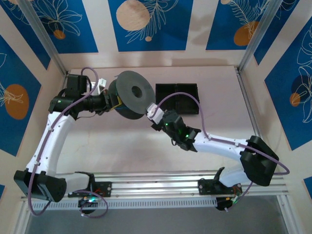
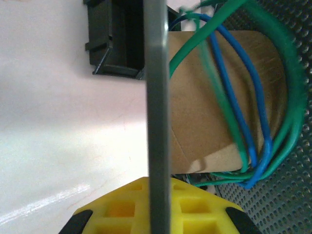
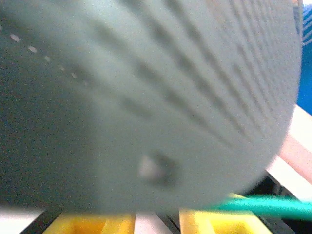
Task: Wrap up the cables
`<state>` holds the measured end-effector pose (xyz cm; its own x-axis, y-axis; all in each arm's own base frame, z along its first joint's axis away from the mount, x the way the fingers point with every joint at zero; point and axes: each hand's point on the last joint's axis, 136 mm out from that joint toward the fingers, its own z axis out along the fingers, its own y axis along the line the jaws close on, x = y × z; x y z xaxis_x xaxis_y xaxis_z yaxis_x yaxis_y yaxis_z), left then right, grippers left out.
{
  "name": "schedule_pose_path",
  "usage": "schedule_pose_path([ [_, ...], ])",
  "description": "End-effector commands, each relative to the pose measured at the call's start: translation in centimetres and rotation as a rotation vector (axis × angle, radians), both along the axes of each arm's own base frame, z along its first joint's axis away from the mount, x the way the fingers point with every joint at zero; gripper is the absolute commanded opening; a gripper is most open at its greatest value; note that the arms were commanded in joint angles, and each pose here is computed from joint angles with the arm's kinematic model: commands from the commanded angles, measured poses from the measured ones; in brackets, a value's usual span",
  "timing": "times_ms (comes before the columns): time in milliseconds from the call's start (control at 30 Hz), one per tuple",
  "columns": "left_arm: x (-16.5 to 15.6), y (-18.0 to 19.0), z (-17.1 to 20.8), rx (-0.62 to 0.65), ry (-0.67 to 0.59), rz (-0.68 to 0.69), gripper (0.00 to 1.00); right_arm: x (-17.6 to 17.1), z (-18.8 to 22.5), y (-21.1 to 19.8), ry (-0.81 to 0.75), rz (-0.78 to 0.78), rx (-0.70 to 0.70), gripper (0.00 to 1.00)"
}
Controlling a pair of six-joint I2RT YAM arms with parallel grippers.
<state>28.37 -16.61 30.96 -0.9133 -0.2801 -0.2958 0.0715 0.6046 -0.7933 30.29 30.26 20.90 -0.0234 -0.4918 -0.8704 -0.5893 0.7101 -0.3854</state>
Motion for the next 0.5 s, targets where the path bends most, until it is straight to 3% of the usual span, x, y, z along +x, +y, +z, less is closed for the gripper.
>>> schedule_pose_path([
  [0, -0.7, -0.4, 2.9, -0.037, -0.103, -0.035, 0.0, -0.6, 0.5, -2.0, 0.09, -0.08, 0.1, 0.31],
  [267, 0.8, 1.4, 2.7, 0.054, -0.158, 0.082, 0.0, -3.9, 0.2, -5.0, 0.309, -0.1, 0.331, 0.47],
  [467, 1.6, 4.5, 0.4, 0.275, -0.174, 0.171, 0.0, -6.0, -0.6, -8.3, 0.474, -0.147, 0.501, 0.61],
])
